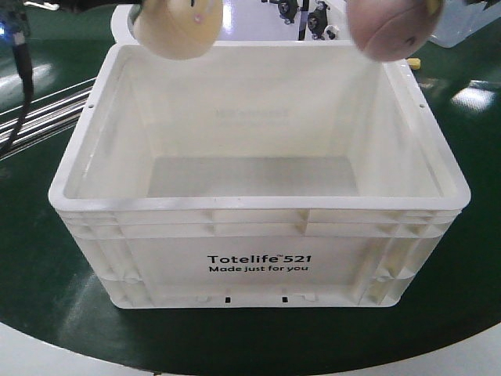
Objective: Place moving items into box and shelve
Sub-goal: 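Lift both plush eggs over the crate and release them inside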
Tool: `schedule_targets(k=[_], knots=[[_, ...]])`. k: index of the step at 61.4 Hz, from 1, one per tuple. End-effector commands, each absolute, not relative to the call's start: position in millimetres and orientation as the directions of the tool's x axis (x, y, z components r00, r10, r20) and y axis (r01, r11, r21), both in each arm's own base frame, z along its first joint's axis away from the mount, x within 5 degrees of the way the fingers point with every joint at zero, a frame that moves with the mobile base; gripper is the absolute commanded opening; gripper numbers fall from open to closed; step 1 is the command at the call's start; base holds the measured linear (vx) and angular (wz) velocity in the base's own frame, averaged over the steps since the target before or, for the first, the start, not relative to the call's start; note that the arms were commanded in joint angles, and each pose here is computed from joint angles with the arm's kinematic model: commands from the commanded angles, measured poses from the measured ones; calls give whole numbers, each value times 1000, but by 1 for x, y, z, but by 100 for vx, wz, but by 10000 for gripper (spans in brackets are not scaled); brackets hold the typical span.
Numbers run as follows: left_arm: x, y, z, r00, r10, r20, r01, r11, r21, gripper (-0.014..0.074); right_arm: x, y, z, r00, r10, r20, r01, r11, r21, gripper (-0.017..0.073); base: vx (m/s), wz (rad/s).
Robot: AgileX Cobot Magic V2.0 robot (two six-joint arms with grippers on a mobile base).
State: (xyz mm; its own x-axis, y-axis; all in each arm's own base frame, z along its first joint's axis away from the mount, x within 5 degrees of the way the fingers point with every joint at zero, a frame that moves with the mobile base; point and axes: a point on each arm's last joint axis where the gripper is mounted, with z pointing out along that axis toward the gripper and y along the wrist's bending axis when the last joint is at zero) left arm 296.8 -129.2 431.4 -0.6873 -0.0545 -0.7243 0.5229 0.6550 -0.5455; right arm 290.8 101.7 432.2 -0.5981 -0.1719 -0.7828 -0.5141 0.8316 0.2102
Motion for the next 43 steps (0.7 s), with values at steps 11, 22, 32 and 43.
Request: schedule_targets(k=[11, 22, 32, 43], knots=[[326, -137, 403, -726, -14, -687, 492, 688, -534, 144, 321, 155, 403, -543, -273, -794, -523, 850, 64, 60, 0, 0], [341, -150, 374, -770, 51, -636, 480, 701, -526, 373, 337, 182, 370, -569, -325, -756, -559, 826, 66, 241, 0, 0], [343, -155, 372, -716, 121, -688, 556, 694, -457, 495, 341, 186, 363, -566, -352, -745, -572, 819, 48, 503, 0, 0], [344, -154, 389, -676, 96, -731, 573, 693, -438, 501, 332, 180, 380, -524, -354, -775, -577, 817, 17, 698, 0, 0]])
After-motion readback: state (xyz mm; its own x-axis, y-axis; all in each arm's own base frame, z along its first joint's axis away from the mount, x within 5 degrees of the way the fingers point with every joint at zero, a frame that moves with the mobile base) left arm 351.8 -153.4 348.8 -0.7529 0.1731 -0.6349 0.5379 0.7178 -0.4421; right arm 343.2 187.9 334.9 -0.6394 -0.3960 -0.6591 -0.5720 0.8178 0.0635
